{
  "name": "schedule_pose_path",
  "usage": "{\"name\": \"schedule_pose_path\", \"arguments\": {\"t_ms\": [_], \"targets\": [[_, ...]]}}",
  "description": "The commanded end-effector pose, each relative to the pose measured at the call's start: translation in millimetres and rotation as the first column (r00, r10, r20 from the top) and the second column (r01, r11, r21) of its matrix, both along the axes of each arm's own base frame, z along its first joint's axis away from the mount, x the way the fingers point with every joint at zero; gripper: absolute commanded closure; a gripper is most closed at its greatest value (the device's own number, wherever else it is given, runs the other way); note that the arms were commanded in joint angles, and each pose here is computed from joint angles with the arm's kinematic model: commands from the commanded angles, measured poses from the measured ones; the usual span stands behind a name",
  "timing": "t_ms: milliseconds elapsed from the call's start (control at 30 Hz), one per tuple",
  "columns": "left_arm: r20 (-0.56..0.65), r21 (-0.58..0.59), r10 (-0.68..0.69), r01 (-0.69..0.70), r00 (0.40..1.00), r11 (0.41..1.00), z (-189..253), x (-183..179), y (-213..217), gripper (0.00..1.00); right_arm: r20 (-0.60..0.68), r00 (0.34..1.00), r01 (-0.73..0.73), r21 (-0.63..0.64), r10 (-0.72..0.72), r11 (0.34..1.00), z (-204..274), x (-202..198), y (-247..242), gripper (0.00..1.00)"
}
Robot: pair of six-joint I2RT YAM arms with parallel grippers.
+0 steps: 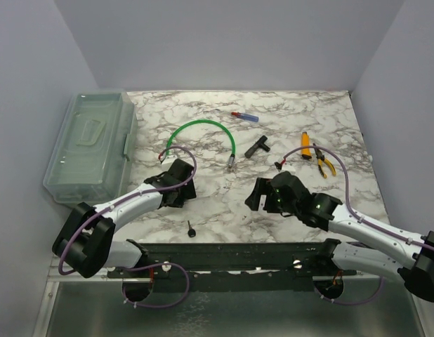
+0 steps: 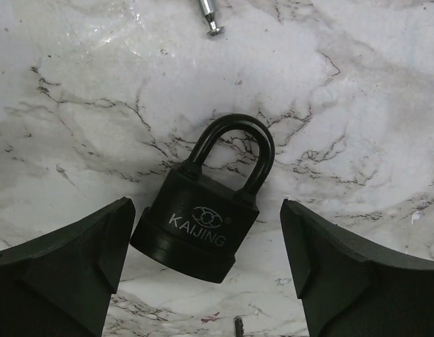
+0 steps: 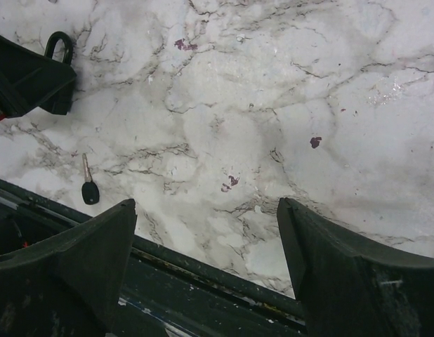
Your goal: Unlock with the key
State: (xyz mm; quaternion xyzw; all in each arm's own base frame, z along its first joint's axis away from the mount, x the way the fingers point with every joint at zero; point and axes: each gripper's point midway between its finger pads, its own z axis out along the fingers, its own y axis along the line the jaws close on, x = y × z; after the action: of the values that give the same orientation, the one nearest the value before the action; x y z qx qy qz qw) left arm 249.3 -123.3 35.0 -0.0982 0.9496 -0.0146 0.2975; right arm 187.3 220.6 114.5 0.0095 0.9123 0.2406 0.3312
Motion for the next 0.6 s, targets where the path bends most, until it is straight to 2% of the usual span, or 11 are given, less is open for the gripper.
{"name": "schedule_pose_path", "arguments": {"t_ms": [0,133,333,567], "targets": [[-0.023,-0.037,0.026,-0.027,0.999,0.999,-9.3,-6.0,-2.0,0.13,-0.009,1.000,0.023,-0.012,-0.023,1.000,-7.2,-3.9,-8.2,0.13],[-0.037,-0.049,0.020,-0.022,0.999,0.999,-14.1,-10.0,-3.4,0.20,-0.016,1.000,0.022,-0.019,-0.022,1.000,-11.8,-3.3,-7.0,0.13],[-0.047,-0.087,-0.001,-0.003,0.999,0.996,-15.6,-11.4,-11.3,0.38,-0.027,1.000,0.013,-0.032,-0.014,0.999,-15.2,-1.5,-3.1,0.14],[-0.066,-0.126,-0.037,0.029,0.997,0.992,-17.7,-9.5,-23.8,0.70,-0.030,1.000,0.004,-0.039,-0.005,0.999,-14.8,0.4,0.2,0.15]]}}
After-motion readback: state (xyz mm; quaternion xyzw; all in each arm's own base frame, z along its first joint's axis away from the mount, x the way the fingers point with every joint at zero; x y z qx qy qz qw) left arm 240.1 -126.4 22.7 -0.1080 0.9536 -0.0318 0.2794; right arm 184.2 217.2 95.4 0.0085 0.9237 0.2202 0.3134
